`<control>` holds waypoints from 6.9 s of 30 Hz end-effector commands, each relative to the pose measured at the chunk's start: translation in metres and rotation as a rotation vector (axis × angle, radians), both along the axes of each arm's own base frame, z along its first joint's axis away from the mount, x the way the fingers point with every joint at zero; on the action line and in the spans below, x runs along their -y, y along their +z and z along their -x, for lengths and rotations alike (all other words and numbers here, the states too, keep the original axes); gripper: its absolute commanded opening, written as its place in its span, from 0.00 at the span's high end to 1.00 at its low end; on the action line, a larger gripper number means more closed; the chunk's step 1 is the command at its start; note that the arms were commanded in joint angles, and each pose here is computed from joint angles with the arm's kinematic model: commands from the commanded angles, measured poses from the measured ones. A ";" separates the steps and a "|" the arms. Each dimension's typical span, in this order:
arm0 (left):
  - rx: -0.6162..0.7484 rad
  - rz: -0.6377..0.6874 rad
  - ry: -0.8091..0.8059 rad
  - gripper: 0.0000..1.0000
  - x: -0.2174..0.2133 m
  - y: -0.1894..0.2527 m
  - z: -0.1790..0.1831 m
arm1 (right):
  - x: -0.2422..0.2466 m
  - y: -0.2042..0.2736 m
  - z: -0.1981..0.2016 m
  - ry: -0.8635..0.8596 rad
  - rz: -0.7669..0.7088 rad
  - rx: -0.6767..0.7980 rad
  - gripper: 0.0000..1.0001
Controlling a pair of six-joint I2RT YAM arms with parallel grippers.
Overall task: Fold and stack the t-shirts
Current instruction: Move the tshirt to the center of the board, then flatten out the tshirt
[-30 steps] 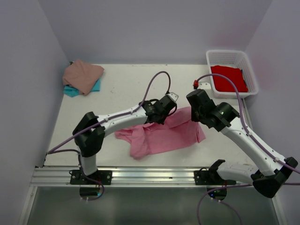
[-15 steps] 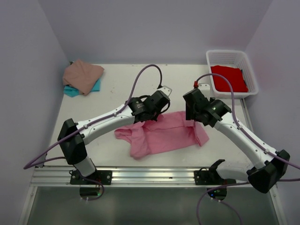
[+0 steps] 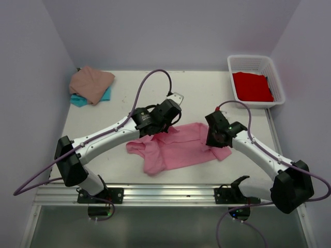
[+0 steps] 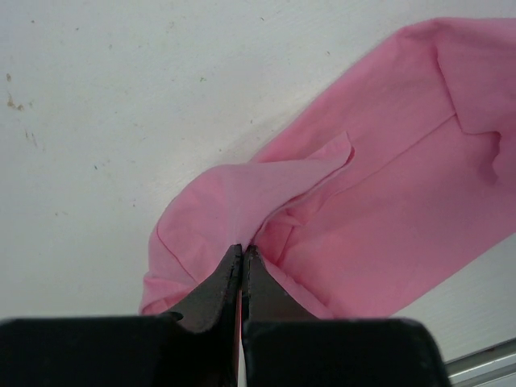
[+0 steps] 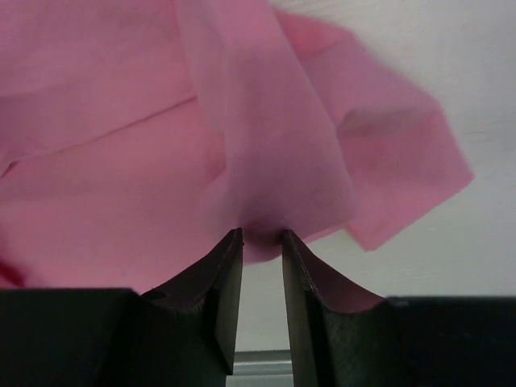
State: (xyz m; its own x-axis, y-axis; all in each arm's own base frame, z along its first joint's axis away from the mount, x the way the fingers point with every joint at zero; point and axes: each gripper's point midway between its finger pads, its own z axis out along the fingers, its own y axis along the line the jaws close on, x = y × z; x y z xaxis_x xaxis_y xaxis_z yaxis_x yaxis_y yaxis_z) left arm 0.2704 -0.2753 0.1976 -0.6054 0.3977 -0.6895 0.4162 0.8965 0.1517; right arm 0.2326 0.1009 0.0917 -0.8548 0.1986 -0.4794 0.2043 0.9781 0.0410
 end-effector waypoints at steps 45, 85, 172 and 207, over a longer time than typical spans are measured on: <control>0.009 0.063 0.033 1.00 -0.007 0.004 0.008 | -0.033 -0.036 0.007 -0.153 -0.257 0.130 0.50; 0.336 0.223 0.191 1.00 -0.060 0.125 -0.003 | -0.027 0.218 -0.029 0.088 -0.257 0.608 1.00; 1.069 0.421 0.135 1.00 -0.230 0.378 0.037 | 0.062 0.426 -0.017 0.204 0.137 1.271 1.00; 1.093 0.310 0.159 1.00 -0.211 0.371 -0.094 | 0.029 0.377 -0.176 0.080 0.215 1.181 1.00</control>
State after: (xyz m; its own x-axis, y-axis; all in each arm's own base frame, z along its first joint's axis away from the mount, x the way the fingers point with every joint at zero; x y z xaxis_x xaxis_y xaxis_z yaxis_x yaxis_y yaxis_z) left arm 0.4582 -0.0762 0.4738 0.0176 0.1130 -0.9934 0.1479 0.9824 0.1143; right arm 0.4538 0.0896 0.3797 -0.1715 -0.0926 -0.9808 0.0590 0.9928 -0.1040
